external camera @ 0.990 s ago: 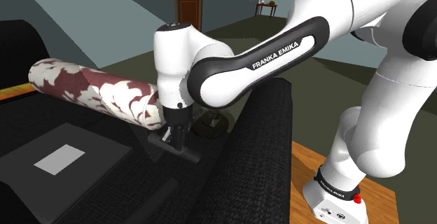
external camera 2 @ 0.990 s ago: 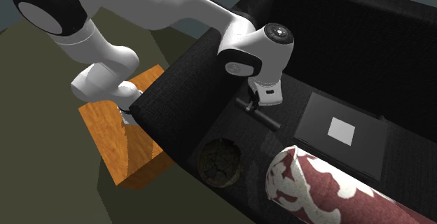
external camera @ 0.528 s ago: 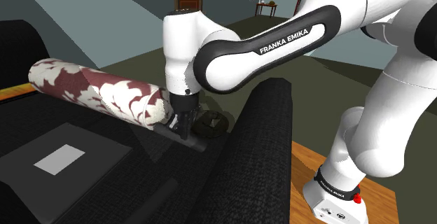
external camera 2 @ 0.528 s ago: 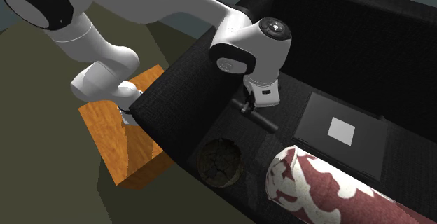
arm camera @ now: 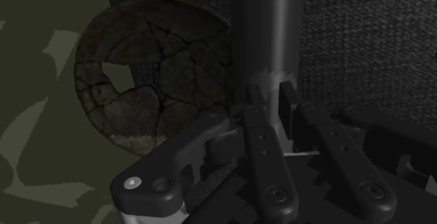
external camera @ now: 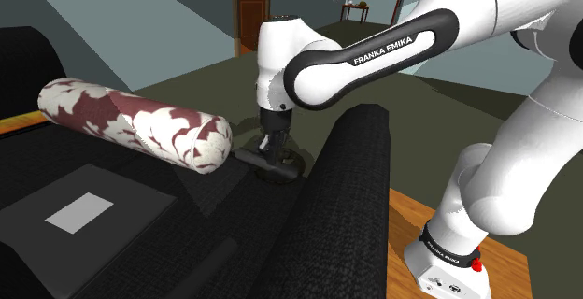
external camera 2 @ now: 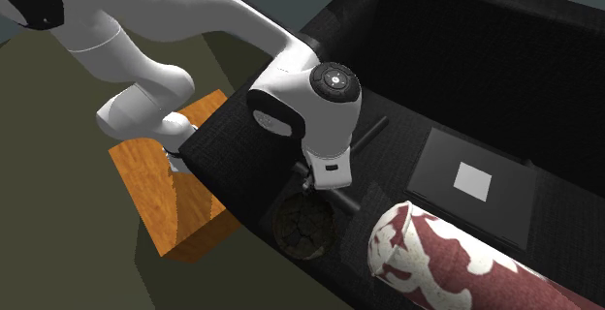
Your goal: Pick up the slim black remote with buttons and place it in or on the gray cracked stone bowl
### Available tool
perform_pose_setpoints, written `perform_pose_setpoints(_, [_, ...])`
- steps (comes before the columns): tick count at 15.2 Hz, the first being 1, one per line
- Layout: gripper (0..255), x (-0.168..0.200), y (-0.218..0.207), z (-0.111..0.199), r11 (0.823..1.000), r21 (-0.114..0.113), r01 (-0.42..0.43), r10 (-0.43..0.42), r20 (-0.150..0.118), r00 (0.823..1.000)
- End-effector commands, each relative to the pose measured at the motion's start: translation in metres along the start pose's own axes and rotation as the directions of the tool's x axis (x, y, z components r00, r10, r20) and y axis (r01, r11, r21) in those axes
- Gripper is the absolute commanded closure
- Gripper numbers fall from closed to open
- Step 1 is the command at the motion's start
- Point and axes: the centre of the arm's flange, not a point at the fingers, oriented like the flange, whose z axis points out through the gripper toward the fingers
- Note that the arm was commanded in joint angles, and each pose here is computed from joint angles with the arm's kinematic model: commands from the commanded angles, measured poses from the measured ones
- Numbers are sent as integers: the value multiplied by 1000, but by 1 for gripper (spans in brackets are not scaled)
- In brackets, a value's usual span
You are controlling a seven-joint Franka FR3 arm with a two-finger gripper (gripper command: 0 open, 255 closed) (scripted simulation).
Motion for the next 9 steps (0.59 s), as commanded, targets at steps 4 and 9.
perform_pose_setpoints(4, [255, -6, 65, 5, 1000, 1, 2, -2, 0, 1000])
perform_pose_setpoints(9, [255, -8, 87, 23, 1000, 1, 2, -2, 0, 1000])
